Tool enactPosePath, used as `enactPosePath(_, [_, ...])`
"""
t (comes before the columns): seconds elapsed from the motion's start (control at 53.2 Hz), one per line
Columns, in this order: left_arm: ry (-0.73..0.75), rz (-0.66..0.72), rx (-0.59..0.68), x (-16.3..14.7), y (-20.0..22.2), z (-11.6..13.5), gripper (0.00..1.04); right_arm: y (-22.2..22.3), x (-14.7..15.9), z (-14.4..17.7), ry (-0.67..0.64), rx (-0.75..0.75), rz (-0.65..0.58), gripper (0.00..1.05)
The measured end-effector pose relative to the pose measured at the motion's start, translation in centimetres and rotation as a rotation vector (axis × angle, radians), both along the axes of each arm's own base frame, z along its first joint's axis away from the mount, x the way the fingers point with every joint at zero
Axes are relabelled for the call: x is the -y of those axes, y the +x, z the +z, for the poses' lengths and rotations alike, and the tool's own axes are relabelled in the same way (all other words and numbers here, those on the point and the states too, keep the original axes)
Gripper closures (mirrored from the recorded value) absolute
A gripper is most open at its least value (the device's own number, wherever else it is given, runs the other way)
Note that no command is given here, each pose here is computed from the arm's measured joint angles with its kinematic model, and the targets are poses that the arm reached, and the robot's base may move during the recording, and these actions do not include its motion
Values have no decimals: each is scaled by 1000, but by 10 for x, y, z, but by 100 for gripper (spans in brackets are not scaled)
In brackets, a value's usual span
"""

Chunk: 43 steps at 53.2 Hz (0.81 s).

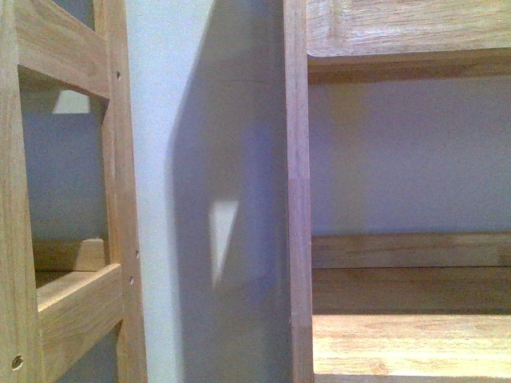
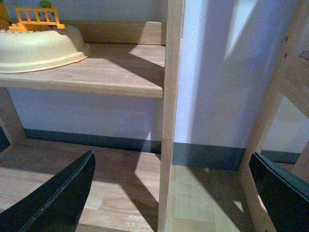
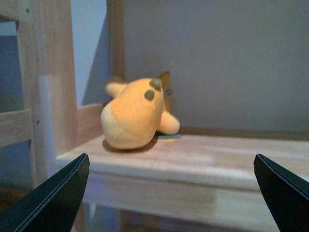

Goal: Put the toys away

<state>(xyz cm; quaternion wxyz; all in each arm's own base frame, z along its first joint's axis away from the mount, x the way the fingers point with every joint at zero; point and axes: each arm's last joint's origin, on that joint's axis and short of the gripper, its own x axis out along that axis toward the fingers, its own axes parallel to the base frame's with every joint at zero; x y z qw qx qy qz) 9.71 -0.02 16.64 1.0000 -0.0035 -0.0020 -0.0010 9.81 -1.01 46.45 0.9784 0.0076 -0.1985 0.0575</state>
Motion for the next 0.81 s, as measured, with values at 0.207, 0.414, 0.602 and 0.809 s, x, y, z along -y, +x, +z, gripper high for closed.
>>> enactPosePath(0.207, [0, 0, 0, 0, 0, 0, 6, -3, -7, -94, 13, -112, 40, 0])
enactPosePath(0.414, [0, -1, 0, 0, 0, 0, 6, 0, -9, -161, 30, -356, -88, 14])
enactPosePath(0.602, [0, 0, 0, 0, 0, 0, 6, 0, -10, -209, 1, -403, -111, 52])
enactPosePath(0.809, [0, 0, 0, 0, 0, 0, 6, 1, -10, -238, -7, -412, -114, 85])
